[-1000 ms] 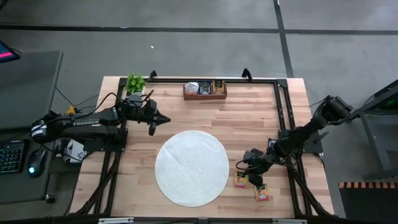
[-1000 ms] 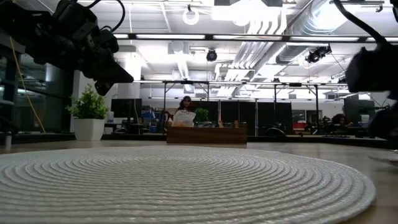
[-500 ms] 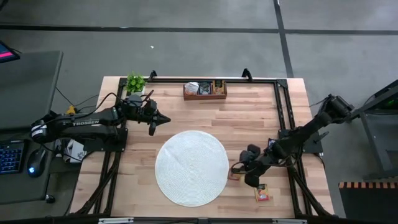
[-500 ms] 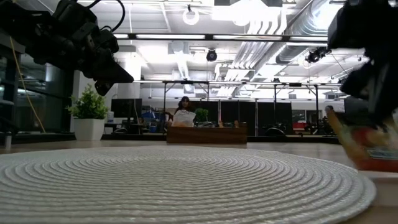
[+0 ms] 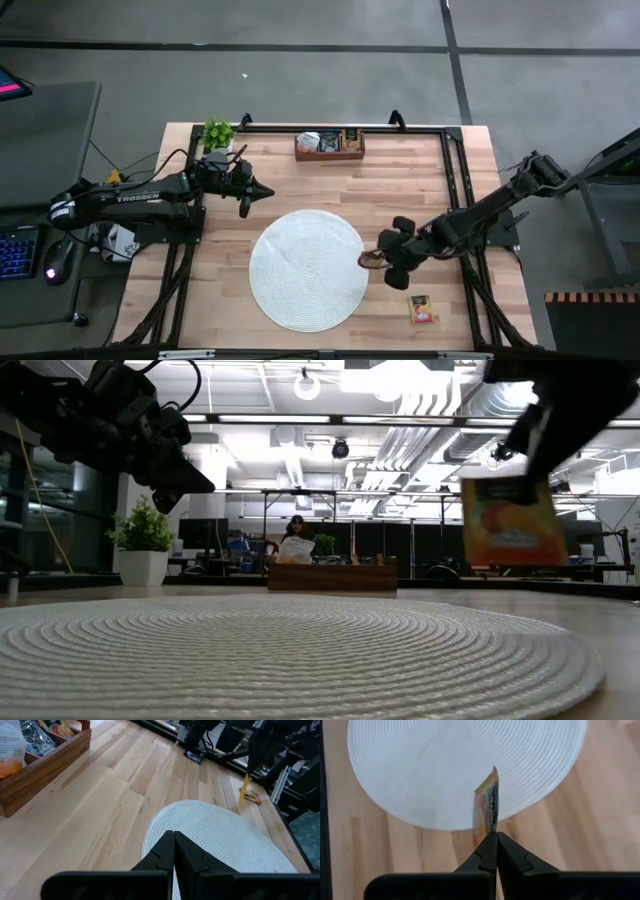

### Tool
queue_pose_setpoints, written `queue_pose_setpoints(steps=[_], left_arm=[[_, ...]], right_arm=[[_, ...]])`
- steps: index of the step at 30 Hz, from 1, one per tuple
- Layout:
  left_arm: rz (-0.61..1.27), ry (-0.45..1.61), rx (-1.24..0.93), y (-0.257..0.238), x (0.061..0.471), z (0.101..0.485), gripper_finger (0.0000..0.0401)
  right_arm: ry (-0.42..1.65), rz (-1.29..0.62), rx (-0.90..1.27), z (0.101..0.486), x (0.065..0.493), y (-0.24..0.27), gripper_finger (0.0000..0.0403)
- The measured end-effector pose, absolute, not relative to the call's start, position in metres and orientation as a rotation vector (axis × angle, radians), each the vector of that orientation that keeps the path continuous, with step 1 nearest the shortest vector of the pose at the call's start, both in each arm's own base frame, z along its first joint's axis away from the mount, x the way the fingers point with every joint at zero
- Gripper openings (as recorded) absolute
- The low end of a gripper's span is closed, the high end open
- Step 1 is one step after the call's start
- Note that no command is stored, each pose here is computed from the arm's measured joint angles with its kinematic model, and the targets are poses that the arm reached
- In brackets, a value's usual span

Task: Pick & Place Tea
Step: Put the yellow tea bag into the right section of the wooden organizer

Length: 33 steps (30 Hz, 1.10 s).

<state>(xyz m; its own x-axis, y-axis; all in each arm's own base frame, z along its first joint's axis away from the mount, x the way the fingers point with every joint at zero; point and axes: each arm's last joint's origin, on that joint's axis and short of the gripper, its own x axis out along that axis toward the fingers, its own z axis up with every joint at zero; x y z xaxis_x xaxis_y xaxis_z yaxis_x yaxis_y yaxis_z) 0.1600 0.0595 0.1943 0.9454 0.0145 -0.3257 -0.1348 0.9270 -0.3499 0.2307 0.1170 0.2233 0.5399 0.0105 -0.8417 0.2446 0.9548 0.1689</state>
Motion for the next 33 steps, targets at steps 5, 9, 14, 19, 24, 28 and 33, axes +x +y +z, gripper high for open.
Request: queue_pose_setpoints(steps=[5, 9, 14, 19, 24, 28, 33], left_arm=[[0.078, 0.325, -0.378, 0.059, 0.160, 0.194, 0.0000], [0.078, 0.325, -0.378, 0.059, 0.160, 0.194, 0.0000], [0.078, 0.325, -0.378, 0.059, 0.160, 0.194, 0.0000], [0.078, 0.325, -0.378, 0.060, 0.160, 0.194, 0.0000], [0.078, 0.325, -0.378, 0.059, 0.160, 0.194, 0.0000], [0.078, 0.325, -0.378, 0.059, 0.160, 0.194, 0.0000], [0.078, 0.325, -0.378, 0.059, 0.160, 0.194, 0.0000]], right_arm=[[0.986, -0.160, 0.238, 0.242, 0.241, 0.103, 0.0000], [0.980, -0.182, 0.217, 0.256, 0.249, 0.090, 0.0000], [0.950, -0.216, 0.207, 0.275, 0.259, 0.071, 0.0000], [0.918, -0.271, 0.193, 0.294, 0.267, 0.043, 0.0000], [0.893, -0.334, 0.161, 0.309, 0.272, 0.007, 0.0000], [0.863, -0.387, 0.137, 0.322, 0.273, -0.027, 0.0000], [0.814, -0.456, 0.099, 0.334, 0.270, -0.067, 0.0000]])
